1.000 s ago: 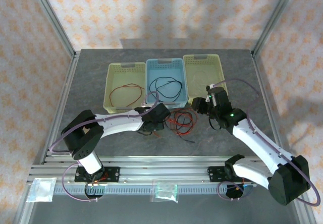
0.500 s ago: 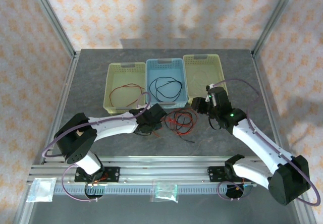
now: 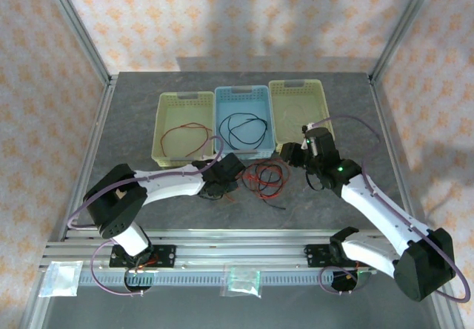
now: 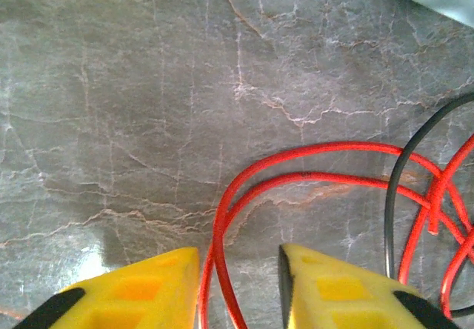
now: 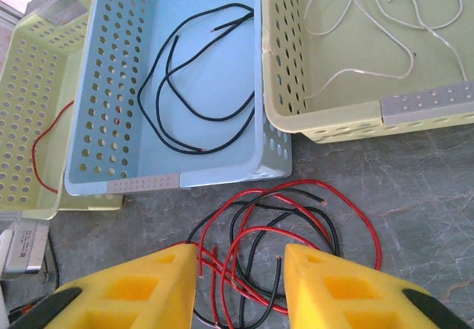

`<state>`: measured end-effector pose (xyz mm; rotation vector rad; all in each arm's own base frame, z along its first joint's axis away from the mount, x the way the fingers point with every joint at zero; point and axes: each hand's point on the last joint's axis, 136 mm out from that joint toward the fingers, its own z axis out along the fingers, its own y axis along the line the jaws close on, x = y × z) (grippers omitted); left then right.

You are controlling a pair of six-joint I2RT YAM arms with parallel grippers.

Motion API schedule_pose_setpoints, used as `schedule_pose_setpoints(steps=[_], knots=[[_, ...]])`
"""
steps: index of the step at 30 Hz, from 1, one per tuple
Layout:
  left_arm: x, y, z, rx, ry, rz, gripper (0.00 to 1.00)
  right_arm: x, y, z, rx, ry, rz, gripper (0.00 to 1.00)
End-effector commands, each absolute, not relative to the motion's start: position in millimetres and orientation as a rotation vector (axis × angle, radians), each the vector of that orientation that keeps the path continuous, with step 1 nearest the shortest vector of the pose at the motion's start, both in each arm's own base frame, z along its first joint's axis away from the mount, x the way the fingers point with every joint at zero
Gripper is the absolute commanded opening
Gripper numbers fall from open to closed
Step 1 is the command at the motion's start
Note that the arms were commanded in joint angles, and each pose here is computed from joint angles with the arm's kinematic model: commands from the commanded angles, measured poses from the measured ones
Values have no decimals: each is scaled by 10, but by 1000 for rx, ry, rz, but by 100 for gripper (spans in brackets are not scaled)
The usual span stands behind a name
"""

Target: Untangle the cables

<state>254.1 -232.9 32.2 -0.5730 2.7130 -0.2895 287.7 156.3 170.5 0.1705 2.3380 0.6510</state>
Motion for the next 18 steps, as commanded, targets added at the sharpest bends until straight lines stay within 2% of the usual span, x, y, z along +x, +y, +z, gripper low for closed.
schedule_pose_setpoints(steps=[1, 11, 18], knots=[[2582, -2323, 306, -588, 2709, -273, 28, 2906, 1617, 1775, 160, 2316, 675, 36], [2683, -2297, 426, -544, 2686, -197, 12, 2904, 1608, 1768, 165, 2314, 671, 36], [2792, -2278, 844, -459, 2545, -120, 0, 2982, 1482, 1850, 188, 2270, 580, 40]])
